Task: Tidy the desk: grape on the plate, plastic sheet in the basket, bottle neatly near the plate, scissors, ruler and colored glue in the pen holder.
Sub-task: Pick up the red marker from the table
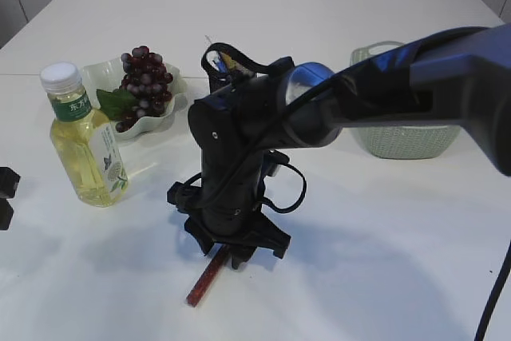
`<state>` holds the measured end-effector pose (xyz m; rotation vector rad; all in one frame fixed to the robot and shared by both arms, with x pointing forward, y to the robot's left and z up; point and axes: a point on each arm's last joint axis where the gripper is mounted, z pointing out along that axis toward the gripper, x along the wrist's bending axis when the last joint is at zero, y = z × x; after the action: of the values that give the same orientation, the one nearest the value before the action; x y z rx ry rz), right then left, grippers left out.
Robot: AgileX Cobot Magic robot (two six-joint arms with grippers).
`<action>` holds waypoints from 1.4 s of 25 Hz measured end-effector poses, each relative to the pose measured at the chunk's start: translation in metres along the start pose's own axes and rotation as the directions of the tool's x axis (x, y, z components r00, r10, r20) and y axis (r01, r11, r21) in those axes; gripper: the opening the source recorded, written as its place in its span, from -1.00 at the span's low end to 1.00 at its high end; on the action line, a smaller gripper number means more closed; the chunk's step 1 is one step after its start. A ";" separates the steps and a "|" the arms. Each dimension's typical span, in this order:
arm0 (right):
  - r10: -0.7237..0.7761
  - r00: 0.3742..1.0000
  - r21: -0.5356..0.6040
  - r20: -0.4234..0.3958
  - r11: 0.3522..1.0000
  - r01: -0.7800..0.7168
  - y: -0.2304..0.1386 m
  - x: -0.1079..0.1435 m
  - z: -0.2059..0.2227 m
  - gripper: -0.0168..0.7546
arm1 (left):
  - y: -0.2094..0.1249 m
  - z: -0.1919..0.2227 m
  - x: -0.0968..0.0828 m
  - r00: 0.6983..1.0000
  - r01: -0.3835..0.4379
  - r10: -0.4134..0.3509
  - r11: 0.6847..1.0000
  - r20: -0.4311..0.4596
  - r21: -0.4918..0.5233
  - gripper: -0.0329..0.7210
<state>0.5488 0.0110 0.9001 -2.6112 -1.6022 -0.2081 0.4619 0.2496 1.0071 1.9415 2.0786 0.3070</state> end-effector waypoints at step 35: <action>-0.044 0.998 0.014 0.036 0.999 0.043 -0.001 -0.003 0.004 -0.69 | 0.000 0.000 0.000 1.000 0.002 -0.002 1.000 0.002 -0.001 0.05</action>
<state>0.5470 0.0093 0.8958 -2.5869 -1.6669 -0.1521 0.4620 0.2494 1.0072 1.9387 2.0782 0.3055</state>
